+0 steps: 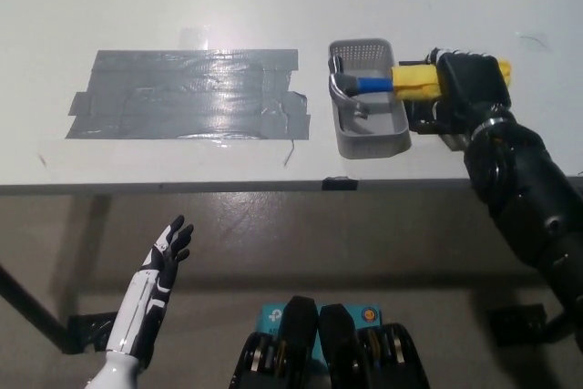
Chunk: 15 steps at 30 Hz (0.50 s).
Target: The robot picks the hammer with right hand and hits the black area on the desk and places it back.
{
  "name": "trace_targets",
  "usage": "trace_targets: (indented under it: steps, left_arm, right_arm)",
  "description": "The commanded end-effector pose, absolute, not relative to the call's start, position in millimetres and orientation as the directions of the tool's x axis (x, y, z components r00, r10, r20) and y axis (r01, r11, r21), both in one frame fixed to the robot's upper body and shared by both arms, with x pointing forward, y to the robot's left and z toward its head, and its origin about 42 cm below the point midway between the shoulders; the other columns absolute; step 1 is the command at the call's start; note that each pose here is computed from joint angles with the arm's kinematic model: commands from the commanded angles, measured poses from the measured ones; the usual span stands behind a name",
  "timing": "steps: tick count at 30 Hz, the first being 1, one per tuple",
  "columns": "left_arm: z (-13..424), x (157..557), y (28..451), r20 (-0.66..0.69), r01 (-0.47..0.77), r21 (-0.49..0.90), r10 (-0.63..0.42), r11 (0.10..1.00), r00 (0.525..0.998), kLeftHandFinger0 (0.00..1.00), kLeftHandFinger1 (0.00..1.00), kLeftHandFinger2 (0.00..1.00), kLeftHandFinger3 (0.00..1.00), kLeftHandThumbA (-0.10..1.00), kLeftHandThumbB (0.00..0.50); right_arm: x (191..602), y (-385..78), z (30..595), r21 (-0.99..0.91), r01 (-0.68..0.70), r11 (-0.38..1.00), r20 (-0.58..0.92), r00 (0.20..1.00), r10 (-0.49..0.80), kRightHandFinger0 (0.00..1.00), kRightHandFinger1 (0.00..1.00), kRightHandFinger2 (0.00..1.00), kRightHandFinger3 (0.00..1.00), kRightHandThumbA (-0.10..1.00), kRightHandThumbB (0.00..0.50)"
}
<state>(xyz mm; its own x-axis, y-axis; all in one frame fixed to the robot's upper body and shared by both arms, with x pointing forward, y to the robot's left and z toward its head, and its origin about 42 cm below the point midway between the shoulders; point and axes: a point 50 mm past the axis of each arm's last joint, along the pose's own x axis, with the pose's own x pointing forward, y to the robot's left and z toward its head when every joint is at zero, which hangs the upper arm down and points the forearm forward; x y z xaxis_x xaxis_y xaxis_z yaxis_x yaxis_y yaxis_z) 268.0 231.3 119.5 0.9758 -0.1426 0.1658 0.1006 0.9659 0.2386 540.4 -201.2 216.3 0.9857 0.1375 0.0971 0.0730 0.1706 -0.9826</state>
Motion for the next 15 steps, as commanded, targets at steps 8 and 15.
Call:
trace_targets:
  steps: [8,15]
  left_arm:
    - [135,275,233,0.235,0.111,0.262,-0.175,0.959,0.956,1.00,1.00,1.00,1.00,1.00,0.110]
    - [136,276,233,0.238,0.119,0.258,-0.182,0.959,0.954,1.00,1.00,1.00,1.00,1.00,0.099]
  right_arm:
    - [546,-192,297,-0.753,0.605,0.259,0.646,0.605,0.466,0.00,0.04,0.53,0.29,-0.10,0.242]
    - [545,-188,307,-0.756,0.449,0.476,0.624,0.713,0.318,0.00,0.31,0.74,0.68,-0.10,0.134]
